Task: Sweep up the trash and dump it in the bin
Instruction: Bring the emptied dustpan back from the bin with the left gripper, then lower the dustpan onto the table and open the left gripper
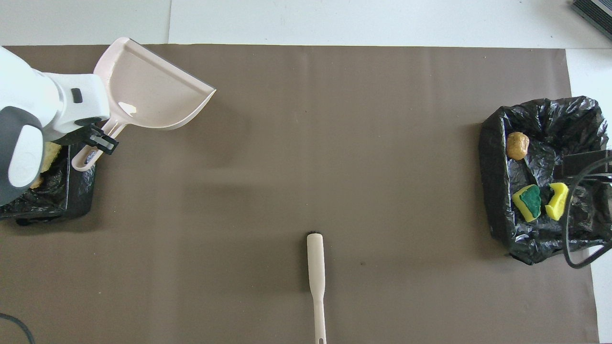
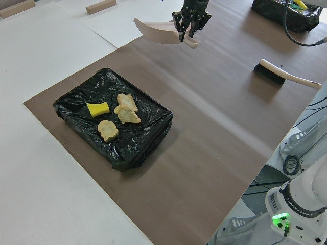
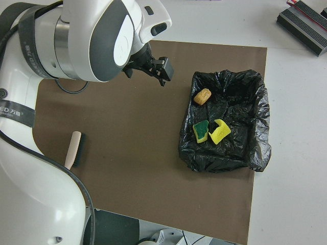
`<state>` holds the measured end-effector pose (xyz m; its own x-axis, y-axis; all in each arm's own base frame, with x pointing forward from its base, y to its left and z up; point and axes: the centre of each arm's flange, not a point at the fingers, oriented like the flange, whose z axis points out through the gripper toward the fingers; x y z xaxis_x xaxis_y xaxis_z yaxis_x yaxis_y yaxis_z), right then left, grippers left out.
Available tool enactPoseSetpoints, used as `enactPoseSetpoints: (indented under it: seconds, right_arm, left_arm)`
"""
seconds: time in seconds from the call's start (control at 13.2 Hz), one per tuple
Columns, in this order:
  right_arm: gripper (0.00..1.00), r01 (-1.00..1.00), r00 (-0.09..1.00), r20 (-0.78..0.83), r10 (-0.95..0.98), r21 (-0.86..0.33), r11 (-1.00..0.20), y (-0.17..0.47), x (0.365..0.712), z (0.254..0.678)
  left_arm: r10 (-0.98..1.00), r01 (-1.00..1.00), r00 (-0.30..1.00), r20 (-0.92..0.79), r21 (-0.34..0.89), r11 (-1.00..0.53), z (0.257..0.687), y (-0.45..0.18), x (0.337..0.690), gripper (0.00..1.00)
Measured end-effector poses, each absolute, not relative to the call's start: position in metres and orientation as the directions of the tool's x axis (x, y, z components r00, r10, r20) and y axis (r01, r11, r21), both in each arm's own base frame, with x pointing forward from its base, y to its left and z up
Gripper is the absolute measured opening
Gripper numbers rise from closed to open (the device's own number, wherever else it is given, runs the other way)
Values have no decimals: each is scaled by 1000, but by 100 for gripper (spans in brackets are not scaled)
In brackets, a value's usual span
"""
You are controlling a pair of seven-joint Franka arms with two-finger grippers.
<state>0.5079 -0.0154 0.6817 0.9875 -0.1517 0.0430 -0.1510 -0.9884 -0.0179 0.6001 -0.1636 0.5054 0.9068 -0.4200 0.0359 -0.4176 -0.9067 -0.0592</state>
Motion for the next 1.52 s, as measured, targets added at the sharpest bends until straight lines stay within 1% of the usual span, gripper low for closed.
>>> enactPoseSetpoints:
  seconds: [0.23, 0.38, 0.61, 0.76, 1.06, 1.37, 1.52]
  right_arm:
    - [100, -161, 986, 43, -162, -19, -987, -21, 508, 682]
    - [100, -167, 985, 42, -168, -20, -986, -24, 508, 681]
    - [100, -174, 984, 38, -175, -20, -984, -28, 509, 679]
    - [100, -176, 984, 36, -177, -20, -984, -29, 509, 678]
    - [100, -174, 984, 35, -175, -19, -985, -28, 509, 678]
    - [100, -163, 986, 35, -163, -18, -986, -22, 510, 678]
    - [100, -162, 986, 35, -163, -18, -987, -22, 510, 678]
  left_arm:
    - [-291, -290, 954, 67, -30, -957, 471, -243, 594, 32]
    - [-212, -211, 976, 54, -10, -977, 448, -283, 586, 32]
    - [-104, -105, 993, 54, 19, -994, 432, -332, 583, 32]
    - [-56, -59, 996, 63, 48, -997, 427, -352, 584, 32]
    - [-37, -43, 996, 78, 73, -996, 409, -386, 575, 32]
    - [-49, -55, 996, 73, 76, -996, 385, -419, 560, 32]
    - [-75, -79, 995, 60, 70, -994, 374, -437, 547, 32]
